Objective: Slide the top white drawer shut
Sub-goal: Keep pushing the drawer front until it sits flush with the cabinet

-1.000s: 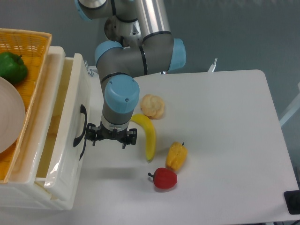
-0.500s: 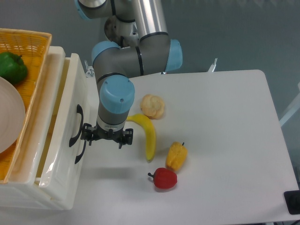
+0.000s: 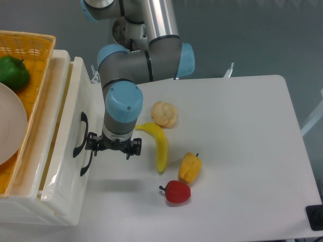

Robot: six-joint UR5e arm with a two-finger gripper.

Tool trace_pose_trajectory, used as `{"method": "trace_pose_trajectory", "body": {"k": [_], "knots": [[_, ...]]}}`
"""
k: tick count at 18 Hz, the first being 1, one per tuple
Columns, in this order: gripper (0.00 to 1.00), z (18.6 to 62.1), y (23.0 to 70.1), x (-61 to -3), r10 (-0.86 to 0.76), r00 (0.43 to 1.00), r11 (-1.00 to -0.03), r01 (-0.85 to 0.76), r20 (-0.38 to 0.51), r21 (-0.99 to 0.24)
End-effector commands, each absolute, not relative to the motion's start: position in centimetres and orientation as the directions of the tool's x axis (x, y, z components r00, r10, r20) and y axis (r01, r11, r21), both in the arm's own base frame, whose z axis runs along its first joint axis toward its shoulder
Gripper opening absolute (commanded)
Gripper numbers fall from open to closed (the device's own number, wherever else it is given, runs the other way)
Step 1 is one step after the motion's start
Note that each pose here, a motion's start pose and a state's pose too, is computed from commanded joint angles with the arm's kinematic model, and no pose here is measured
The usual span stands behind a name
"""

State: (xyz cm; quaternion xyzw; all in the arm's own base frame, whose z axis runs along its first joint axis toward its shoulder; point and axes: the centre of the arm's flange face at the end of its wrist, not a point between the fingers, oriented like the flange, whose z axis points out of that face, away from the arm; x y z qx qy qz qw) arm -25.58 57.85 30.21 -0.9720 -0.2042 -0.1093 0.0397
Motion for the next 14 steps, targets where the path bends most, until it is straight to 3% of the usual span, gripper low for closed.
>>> {"method": "trace_pose_trajectory", "body": {"k": [14], "knots": [[1.00,30.60,58.03,-25.39,0.392,0.887,-0.910,0.413,0.243,-0.042]]}}
